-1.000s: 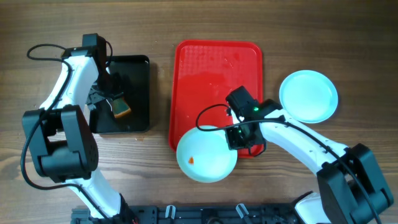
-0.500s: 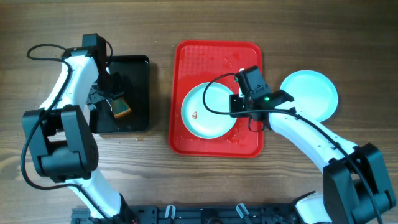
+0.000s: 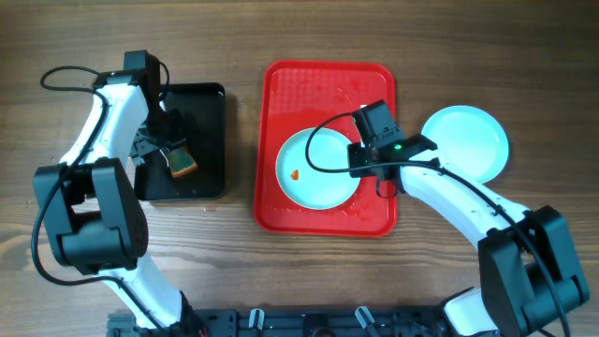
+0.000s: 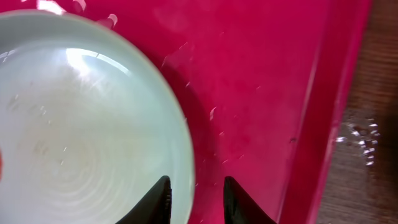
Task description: Clean dirty plates on tray and stack at the side
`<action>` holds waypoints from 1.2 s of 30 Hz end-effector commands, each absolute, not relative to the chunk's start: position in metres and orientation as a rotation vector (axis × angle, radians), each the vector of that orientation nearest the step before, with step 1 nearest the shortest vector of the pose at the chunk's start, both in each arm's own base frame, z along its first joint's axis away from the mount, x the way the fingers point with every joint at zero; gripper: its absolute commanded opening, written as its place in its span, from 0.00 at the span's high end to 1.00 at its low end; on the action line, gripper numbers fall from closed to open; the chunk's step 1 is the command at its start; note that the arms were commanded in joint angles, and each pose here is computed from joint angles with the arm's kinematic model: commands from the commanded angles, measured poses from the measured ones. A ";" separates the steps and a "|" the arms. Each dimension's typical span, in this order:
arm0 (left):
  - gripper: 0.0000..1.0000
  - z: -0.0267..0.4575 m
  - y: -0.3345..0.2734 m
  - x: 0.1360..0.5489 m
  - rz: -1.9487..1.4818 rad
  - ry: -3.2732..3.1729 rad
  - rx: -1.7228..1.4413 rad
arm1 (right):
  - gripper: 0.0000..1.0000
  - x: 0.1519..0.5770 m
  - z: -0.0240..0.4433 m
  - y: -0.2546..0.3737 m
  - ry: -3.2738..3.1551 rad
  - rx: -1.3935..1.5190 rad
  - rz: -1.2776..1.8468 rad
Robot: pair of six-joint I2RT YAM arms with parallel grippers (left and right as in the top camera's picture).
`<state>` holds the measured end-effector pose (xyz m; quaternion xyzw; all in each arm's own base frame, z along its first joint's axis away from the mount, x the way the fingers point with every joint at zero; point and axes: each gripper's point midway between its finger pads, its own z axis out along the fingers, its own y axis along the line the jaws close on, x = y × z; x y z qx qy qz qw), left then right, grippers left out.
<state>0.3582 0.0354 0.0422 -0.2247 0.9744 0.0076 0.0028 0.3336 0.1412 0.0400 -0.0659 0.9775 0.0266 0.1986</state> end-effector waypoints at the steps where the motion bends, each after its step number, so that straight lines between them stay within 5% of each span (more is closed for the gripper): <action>1: 0.00 0.044 0.025 0.366 -0.079 3.024 -0.736 | 0.72 0.324 0.045 0.164 2.762 -0.369 0.233; 9: 0.03 0.041 0.006 0.357 -0.235 3.061 -0.806 | 0.67 0.333 0.098 0.169 2.668 -0.398 0.261; 11: 0.23 0.033 0.023 0.351 -0.074 3.032 -0.930 | 0.66 0.334 0.107 0.169 2.650 -0.370 0.274; 14: 0.67 0.022 0.047 0.345 0.149 2.963 -1.030 | 0.66 0.333 0.111 0.169 2.641 -0.360 0.280; 17: 0.96 0.006 0.046 0.348 0.132 2.936 -1.013 | 0.66 0.332 0.110 0.168 2.651 -0.339 0.283; 24: 0.96 -0.027 0.021 0.339 0.028 2.996 -0.804 | 0.66 0.332 0.110 0.168 2.655 -0.320 0.288; 32: 0.93 0.027 -0.010 0.336 -0.082 3.100 -0.435 | 0.66 0.334 0.112 0.169 2.644 -0.316 0.293; 34: 0.72 0.029 -0.005 0.336 -0.014 3.094 -0.423 | 0.66 0.335 0.112 0.170 2.640 -0.316 0.294; 36: 0.36 0.026 -0.002 0.335 0.020 3.091 -0.428 | 0.67 0.335 0.112 0.170 2.641 -0.315 0.294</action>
